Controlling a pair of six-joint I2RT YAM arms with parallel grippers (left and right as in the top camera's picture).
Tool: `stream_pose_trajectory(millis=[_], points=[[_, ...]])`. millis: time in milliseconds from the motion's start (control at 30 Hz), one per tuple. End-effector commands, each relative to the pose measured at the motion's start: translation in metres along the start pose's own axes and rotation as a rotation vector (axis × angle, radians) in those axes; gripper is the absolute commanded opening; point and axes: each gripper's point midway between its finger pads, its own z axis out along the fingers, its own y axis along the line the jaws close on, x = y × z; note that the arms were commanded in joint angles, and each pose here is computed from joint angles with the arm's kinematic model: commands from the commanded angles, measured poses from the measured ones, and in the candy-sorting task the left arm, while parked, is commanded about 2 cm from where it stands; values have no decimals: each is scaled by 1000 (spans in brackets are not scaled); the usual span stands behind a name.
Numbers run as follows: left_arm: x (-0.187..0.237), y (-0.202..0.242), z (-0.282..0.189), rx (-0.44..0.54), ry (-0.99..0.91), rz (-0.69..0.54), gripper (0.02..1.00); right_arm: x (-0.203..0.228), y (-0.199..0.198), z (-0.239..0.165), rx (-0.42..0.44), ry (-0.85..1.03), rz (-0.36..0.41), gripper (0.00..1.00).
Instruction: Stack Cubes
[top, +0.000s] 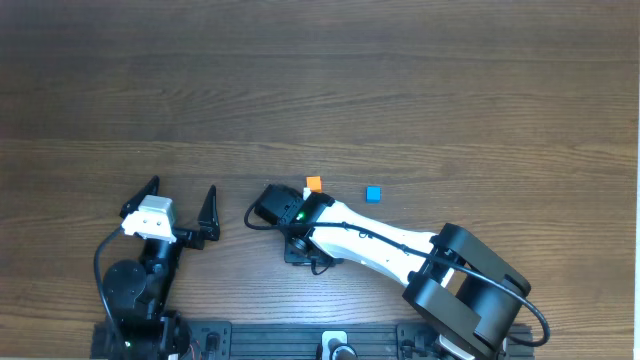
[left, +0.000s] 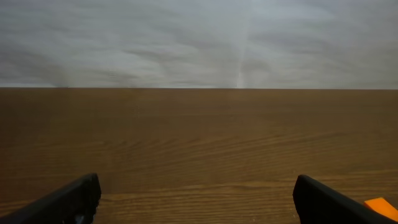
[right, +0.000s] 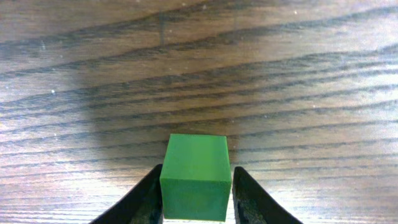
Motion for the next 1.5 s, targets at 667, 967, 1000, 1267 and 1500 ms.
stream_pose_trajectory(millis=[667, 967, 1000, 1267, 1500], points=[[1, 2, 0, -6, -1, 14, 1000, -5, -6, -69, -71, -114, 1, 12], [1, 2, 0, -6, -1, 14, 1000, 13, -26, -110, -93, -115, 2, 12], [1, 2, 0, -6, -1, 14, 998, 15, -28, -121, -99, -118, 1, 12], [1, 2, 0, -6, -1, 14, 1000, -5, -22, -180, -83, -121, -62, 12], [1, 2, 0, -6, -1, 14, 1000, -49, -3, -182, -80, -83, -113, 9]])
